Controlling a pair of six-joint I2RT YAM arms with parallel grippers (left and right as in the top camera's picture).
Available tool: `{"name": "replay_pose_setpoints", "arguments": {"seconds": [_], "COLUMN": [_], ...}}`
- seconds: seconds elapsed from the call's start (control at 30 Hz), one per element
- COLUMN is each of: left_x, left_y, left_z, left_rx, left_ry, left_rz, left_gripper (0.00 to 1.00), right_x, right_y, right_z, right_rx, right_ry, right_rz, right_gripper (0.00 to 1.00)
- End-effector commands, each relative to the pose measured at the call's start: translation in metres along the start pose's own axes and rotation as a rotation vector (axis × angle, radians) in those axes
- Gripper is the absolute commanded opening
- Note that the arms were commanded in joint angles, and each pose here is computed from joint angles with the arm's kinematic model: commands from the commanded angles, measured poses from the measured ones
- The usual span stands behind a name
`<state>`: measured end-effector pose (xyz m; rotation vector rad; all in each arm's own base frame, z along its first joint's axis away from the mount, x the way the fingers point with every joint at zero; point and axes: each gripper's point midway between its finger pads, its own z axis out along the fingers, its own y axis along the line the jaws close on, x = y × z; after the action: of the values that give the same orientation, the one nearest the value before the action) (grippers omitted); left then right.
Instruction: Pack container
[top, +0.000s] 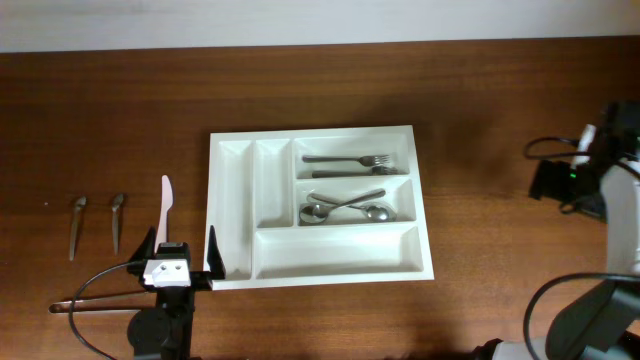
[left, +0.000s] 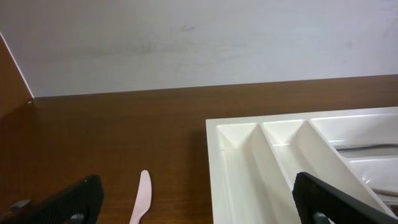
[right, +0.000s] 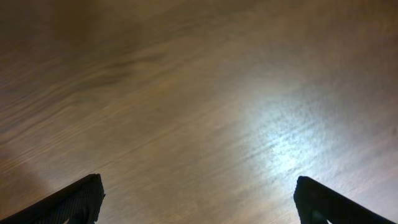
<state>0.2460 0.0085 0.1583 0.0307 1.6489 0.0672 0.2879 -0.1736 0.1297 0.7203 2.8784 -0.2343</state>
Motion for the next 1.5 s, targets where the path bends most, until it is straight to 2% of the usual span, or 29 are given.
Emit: {"name": "replay_pose_setpoints", "arguments": {"seconds": [0.0, 0.33, 0.6, 0.67, 0.83, 0.9, 1.0, 1.1, 1.23, 1.4, 1.47], "left_x": [0.002, 0.001, 0.012, 0.018, 0.020, 0.013, -0.020, -0.063, -0.091, -0.105, -0.113], "left_y": [0.000, 0.000, -0.001, -0.001, -0.001, -0.002, 0.001, 0.023, 0.045, 0.071, 0.068], "left_z": [0.000, 0.000, 0.003, 0.004, 0.004, 0.003, -0.001, -0.010, -0.019, -0.030, -0.031], "left_rx": [0.002, 0.003, 0.006, 0.005, 0.005, 0.013, 0.005, -0.111, -0.225, -0.347, -0.319], "left_ry": [0.004, -0.002, 0.047, 0.072, 0.086, 0.077, 0.016, -0.031, 0.094, 0.450, 0.555], "left_rz": [0.018, 0.018, 0.015, -0.072, -0.080, -0.093, -0.115, -0.092, 0.010, 0.069, 0.082], "left_gripper": [0.99, 0.99, 0.99, 0.99, 0.99, 0.99, 0.99, 0.99, 0.99, 0.99, 0.99], "right_x": [0.003, -0.024, -0.025, -0.025, -0.025, -0.025, -0.025, -0.025, -0.025, -0.025, -0.025], "right_y": [-0.011, -0.034, -0.034, -0.034, -0.033, -0.033, -0.033, -0.033, -0.033, -0.033, -0.033], "right_z": [0.006, 0.012, 0.015, 0.015, 0.015, 0.015, 0.015, 0.015, 0.015, 0.015, 0.015], "right_rx": [-0.063, -0.044, -0.044, -0.044, -0.044, -0.044, -0.044, -0.044, -0.044, -0.044, -0.044], "right_ry": [0.021, -0.085, -0.084, -0.084, -0.084, -0.084, -0.084, -0.084, -0.084, -0.084, -0.084], "right_rz": [0.064, 0.150, 0.148, 0.148, 0.147, 0.147, 0.147, 0.147, 0.147, 0.147, 0.147], "right_gripper": [0.99, 0.99, 0.99, 0.99, 0.99, 0.99, 0.99, 0.99, 0.99, 0.99, 0.99]}}
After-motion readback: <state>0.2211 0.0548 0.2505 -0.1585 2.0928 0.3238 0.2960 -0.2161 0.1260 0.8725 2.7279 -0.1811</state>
